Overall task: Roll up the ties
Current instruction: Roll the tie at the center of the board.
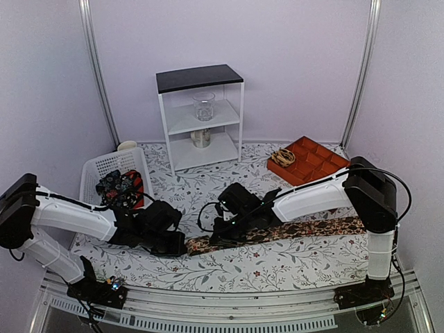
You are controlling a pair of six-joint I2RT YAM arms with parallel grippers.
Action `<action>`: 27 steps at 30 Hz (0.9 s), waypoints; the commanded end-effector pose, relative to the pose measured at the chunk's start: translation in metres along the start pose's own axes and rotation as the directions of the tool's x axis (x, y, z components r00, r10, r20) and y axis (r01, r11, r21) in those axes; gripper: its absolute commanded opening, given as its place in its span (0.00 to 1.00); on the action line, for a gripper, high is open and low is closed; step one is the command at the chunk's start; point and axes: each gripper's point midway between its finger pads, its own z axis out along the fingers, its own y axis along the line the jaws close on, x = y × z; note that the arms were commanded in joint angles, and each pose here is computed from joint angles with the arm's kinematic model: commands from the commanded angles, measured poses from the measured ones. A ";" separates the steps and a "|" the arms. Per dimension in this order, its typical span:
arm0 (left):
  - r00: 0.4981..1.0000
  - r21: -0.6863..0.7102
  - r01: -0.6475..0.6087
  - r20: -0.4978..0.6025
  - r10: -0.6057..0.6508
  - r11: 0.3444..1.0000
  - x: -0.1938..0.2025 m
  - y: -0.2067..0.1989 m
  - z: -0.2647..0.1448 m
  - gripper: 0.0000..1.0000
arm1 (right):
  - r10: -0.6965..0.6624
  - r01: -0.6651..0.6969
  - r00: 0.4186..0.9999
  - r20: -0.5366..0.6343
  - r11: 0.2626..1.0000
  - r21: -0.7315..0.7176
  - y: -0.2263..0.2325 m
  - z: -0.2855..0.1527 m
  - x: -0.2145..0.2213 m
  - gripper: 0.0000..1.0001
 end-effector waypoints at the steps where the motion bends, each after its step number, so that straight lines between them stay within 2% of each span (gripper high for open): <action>1: 0.998 0.051 0.004 0.061 -0.007 0.999 -0.014 -0.019 -0.013 0.02 | -0.022 0.023 0.999 0.023 0.999 -0.028 0.010 -0.004 -0.002 0.08; 8: 0.993 0.121 0.030 0.108 -0.043 0.992 -0.028 -0.037 -0.018 0.00 | -0.023 0.025 0.996 0.092 0.999 -0.028 0.015 -0.012 -0.017 0.15; 12: 0.994 0.172 0.003 0.103 -0.021 0.985 -0.029 -0.048 -0.012 0.00 | -0.005 0.006 0.997 0.082 1.000 -0.017 0.007 -0.004 -0.019 0.18; 21: 1.000 0.107 0.002 0.017 -0.004 0.994 -0.007 -0.029 0.014 0.00 | 0.007 -0.005 0.999 0.039 1.000 -0.030 0.004 0.008 -0.015 0.19; 27: 1.000 0.100 0.000 0.015 -0.001 0.995 -0.003 -0.024 0.015 0.00 | 0.013 -0.013 1.000 0.011 1.000 -0.020 0.000 0.013 -0.010 0.20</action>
